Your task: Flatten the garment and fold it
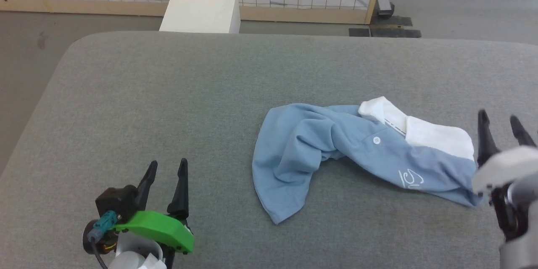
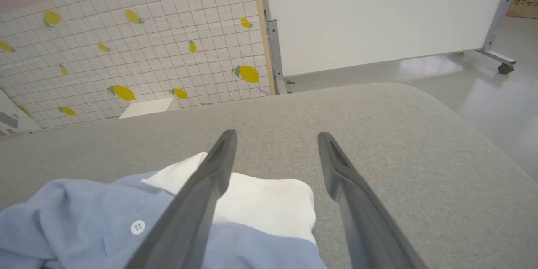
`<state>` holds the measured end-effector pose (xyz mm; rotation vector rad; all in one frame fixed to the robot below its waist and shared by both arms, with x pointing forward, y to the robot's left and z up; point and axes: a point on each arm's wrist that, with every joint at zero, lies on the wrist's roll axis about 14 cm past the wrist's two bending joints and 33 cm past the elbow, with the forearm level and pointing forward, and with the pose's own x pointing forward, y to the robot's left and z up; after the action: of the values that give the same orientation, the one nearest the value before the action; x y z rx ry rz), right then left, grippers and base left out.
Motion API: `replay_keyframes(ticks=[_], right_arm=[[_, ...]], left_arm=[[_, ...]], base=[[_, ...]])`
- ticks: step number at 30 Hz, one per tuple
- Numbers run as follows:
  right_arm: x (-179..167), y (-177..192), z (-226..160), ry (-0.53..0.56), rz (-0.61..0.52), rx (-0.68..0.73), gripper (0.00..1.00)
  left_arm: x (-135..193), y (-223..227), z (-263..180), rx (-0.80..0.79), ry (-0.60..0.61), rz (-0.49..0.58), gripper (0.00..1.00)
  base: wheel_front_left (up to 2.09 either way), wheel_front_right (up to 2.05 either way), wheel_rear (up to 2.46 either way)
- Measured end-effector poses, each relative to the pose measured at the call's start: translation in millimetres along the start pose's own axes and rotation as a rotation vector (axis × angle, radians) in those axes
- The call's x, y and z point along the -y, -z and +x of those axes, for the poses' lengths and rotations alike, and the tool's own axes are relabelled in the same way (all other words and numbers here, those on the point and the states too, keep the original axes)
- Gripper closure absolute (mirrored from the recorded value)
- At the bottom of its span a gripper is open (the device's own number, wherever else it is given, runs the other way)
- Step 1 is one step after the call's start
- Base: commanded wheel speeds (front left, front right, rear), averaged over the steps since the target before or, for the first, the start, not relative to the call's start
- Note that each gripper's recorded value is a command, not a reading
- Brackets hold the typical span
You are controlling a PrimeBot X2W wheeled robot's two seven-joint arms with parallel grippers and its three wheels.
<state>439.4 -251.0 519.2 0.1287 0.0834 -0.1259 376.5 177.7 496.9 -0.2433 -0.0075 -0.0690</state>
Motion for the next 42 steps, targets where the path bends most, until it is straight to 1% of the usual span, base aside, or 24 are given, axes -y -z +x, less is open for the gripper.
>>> replay_keyframes(ticks=[5, 9, 14, 17, 21, 23, 24, 25, 27, 30, 33, 35, 38, 41, 42], right_arm=[[21.6, 16.5, -32.8, 0.064, 0.029, 0.023, 0.00], [30.4, 24.3, -46.4, 0.085, 0.053, 0.020, 0.00], [32.7, 30.1, -53.5, 0.089, 0.084, 0.019, 0.00], [31.2, 30.3, -54.0, 0.084, 0.078, 0.019, 0.00], [27.0, 32.1, -52.2, 0.071, 0.070, 0.012, 0.00], [25.6, 32.2, -49.1, 0.067, 0.068, 0.012, 0.00], [25.8, 32.9, -47.6, 0.068, 0.066, 0.010, 0.00], [26.9, 34.1, -46.4, 0.072, 0.065, 0.006, 0.00], [28.9, 37.8, -45.4, 0.078, 0.063, -0.005, 0.00], [35.3, 46.4, -46.4, 0.098, 0.067, -0.026, 0.00], [41.7, 52.5, -48.9, 0.118, 0.066, -0.037, 0.00], [47.7, 57.9, -51.7, 0.137, 0.064, -0.049, 0.00], [56.7, 64.6, -55.4, 0.165, 0.058, -0.065, 0.00], [63.6, 70.5, -58.0, 0.187, 0.053, -0.080, 0.00], [65.4, 71.9, -58.3, 0.193, 0.052, -0.083, 0.00]], left_arm=[[5.2, 0.9, 1.6, -0.002, 0.014, -0.006, 0.00], [7.5, 4.8, 4.5, -0.013, 0.016, -0.010, 0.00], [15.8, 9.7, 13.5, -0.035, 0.039, -0.013, 0.00], [28.4, 2.0, 35.9, -0.042, 0.080, -0.003, 0.00], [62.8, -16.7, 86.9, -0.080, 0.180, 0.026, 0.00], [83.7, -13.3, 108.1, -0.159, 0.241, 0.047, 0.00], [95.6, -6.5, 117.4, -0.226, 0.268, 0.030, 0.00], [105.8, 3.3, 124.6, -0.304, 0.294, 0.038, 0.00], [118.7, 19.3, 132.9, -0.421, 0.324, 0.068, 0.00], [130.9, 48.7, 141.6, -0.629, 0.345, 0.153, 0.00], [121.2, 83.1, 138.8, -0.839, 0.297, 0.239, 0.00], [102.9, 107.9, 131.2, -0.982, 0.229, 0.325, 0.00], [89.5, 134.5, 119.3, -1.122, 0.189, 0.378, 0.00], [91.0, 146.4, 115.8, -1.186, 0.200, 0.403, 0.00], [91.3, 148.8, 115.8, -1.195, 0.202, 0.404, 0.17]], base=[[0.00, 0.00, 0.00], [0.00, 0.00, 0.00], [0.00, 0.00, 0.00], [0.00, 0.00, 0.00], [0.00, 0.00, 0.00], [0.00, 0.00, 0.00], [0.00, 0.00, 0.00], [0.00, 0.00, 0.00], [0.00, 0.00, 0.00], [0.00, 0.00, 0.00], [0.00, 0.00, 0.00], [0.00, 0.00, 0.00], [0.00, 0.00, 0.00], [0.00, 0.00, 0.00], [0.00, 0.00, 0.00]])
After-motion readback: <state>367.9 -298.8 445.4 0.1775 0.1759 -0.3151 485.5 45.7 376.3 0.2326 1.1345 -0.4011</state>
